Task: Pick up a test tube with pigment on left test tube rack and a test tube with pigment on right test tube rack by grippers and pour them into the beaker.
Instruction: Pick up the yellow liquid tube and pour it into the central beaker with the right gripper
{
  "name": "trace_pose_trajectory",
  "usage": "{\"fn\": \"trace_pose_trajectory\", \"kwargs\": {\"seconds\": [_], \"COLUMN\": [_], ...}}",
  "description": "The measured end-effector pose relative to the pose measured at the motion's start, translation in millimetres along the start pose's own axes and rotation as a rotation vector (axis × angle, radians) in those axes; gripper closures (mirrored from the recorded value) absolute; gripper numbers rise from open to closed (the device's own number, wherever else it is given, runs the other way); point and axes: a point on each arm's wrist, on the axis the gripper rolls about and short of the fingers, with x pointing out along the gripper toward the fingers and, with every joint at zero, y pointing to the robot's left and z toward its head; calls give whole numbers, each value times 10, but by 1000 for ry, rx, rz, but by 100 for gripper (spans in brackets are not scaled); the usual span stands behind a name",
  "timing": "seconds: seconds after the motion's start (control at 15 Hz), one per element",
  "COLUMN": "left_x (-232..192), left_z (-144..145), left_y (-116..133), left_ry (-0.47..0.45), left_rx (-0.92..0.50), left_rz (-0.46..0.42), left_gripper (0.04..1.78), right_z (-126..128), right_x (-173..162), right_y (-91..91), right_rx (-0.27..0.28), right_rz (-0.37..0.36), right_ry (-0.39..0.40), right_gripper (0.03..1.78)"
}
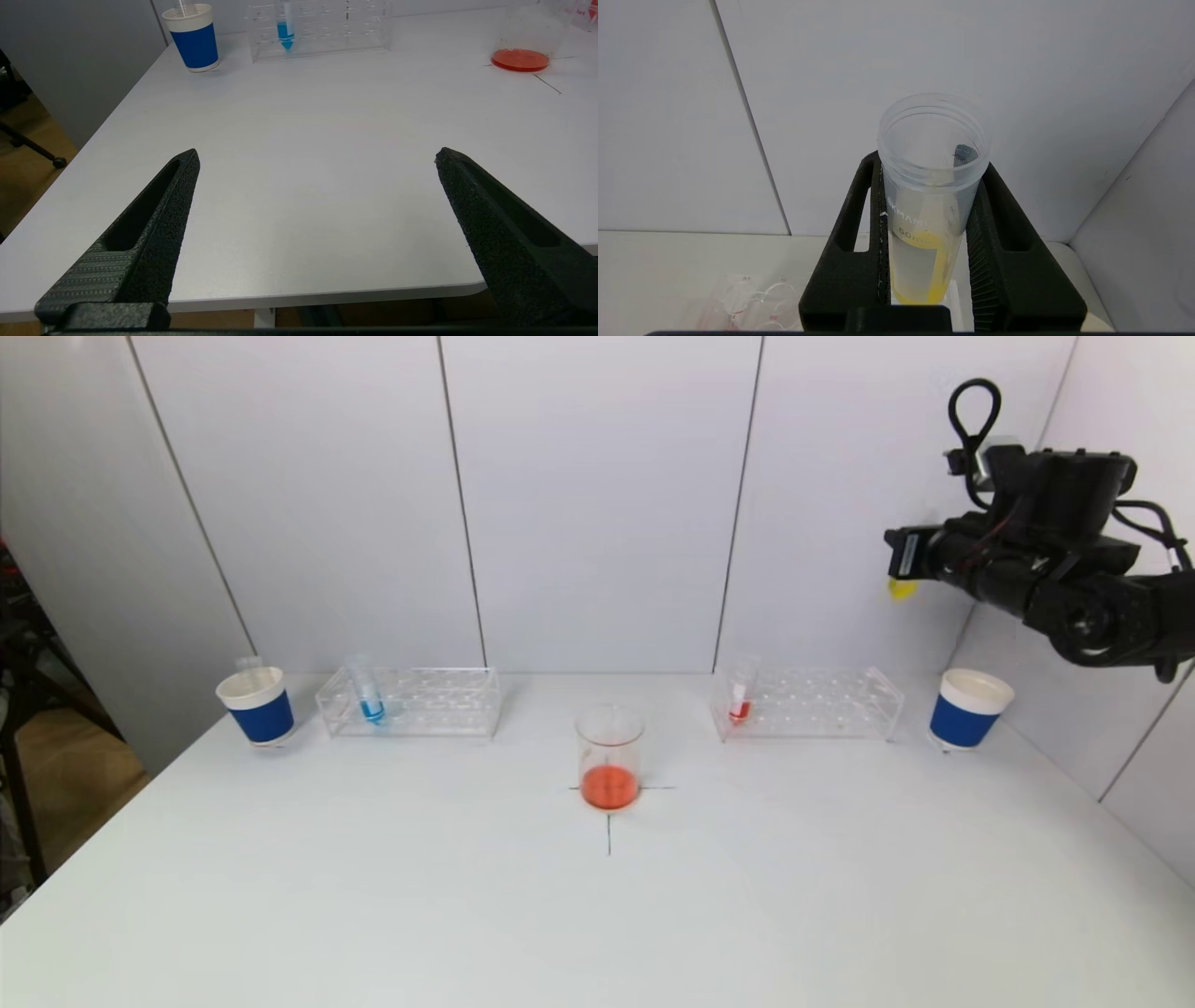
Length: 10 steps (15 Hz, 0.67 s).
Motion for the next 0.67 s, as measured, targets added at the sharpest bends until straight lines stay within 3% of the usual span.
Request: {"fn": "trace_pose_trajectory", "kwargs": {"seconds": [0.4,0.67], "left_x": [0,0], "left_z": [0,0], "left_y": [0,0], "left_ry": [0,0], "left_rx": [0,0], "left_rz": [0,0], "left_gripper": [6,6], "right_z": [621,760], "right_x": [-171,-232], "right_y": [78,218], "right_rx": [13,8], "right_rz": [40,210], "right_ry": [71,48], "right_gripper": [129,129]}}
